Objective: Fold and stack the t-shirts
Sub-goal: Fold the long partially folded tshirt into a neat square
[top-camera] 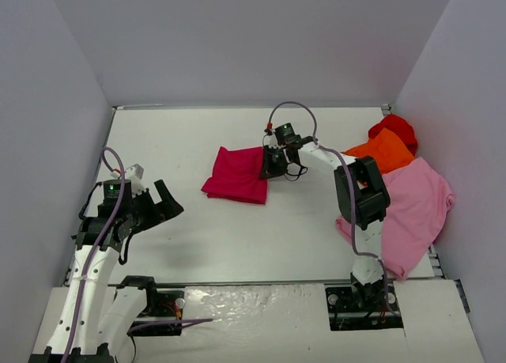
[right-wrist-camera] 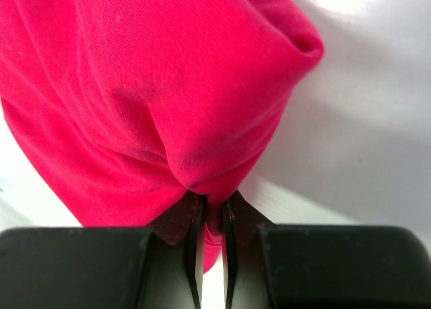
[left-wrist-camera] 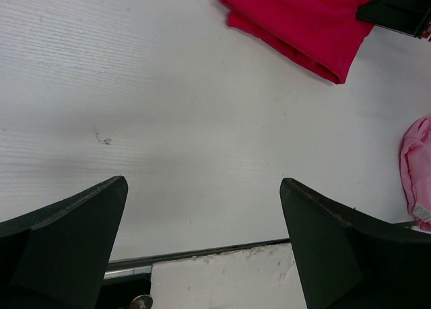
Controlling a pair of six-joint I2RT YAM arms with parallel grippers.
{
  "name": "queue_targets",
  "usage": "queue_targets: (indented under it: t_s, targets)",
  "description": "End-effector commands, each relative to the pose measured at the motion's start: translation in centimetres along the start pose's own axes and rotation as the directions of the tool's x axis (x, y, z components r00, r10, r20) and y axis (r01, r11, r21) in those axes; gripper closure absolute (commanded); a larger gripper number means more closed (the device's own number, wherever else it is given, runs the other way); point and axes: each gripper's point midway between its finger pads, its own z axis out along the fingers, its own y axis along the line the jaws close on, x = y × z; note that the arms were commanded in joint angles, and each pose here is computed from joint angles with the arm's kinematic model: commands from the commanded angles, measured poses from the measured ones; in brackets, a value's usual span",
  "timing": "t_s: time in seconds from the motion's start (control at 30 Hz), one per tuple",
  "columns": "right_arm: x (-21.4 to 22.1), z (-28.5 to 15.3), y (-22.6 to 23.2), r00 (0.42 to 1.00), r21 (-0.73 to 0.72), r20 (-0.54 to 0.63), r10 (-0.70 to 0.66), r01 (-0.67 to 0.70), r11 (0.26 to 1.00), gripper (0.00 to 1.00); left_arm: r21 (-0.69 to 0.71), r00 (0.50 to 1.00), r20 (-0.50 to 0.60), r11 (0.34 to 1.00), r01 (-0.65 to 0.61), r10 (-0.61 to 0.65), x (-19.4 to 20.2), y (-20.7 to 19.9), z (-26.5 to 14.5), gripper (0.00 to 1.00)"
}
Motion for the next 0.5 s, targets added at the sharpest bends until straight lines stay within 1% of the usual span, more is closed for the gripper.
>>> queue_targets:
  t_s: [0.0,0.07,0.13,0.17,0.2,0.27,0.37,0.43,0.47]
  targets:
    - [-0.6,-2.7,0.4,0.999,0.029,0.035,-0.036,0.035,0.999,0.92,0.043,0.999,0.046,0.999,-0.024,0.022,-1.2,-1.0,-0.1,0.03]
    - [-1.2,-3.7,0.7,0.997,0.047,0.067,-0.036,0.033,0.998,0.59,0.044,0.998,0.049,0.999,-0.026,0.024,-1.2,-1.0,-0.2,0.03]
    - [-2.4,-5.2,0.8,0.992,0.08,0.121,-0.04,0.03,0.996,0.37,0.042,0.998,0.056,0.999,-0.028,0.025,-1.4,-1.0,-0.4,0.03]
    - [-2.8,-5.9,1.0,0.989,0.086,0.143,-0.043,0.031,0.996,0.15,0.036,0.998,0.058,0.999,-0.026,0.024,-1.4,-0.9,-0.4,0.03]
    - [-3.5,-6.9,1.4,0.984,0.088,0.173,-0.048,0.034,0.996,0.04,0.03,0.998,0.062,0.999,-0.027,0.025,-1.4,-0.9,-0.5,0.03]
    - [-4.7,-8.5,1.6,0.973,0.113,0.226,-0.042,0.016,0.993,0.0,0.025,0.997,0.067,0.999,-0.029,0.027,-1.5,-0.8,-0.6,0.03]
    - [-6.1,-11.1,1.5,0.953,0.169,0.302,-0.033,-0.019,0.985,0.0,0.023,0.997,0.073,0.999,-0.03,0.028,-1.6,-0.8,-0.8,0.03]
    - [-7.5,-14.7,1.9,0.915,0.199,0.403,-0.026,-0.059,0.978,0.0,0.023,0.995,0.091,0.999,-0.038,0.036,-1.9,-0.9,-1.3,0.03]
    - [-7.9,-15.8,2.0,0.901,0.204,0.434,-0.024,-0.073,0.976,0.0,0.023,0.994,0.102,0.999,-0.044,0.042,-2.1,-1.0,-1.7,0.03]
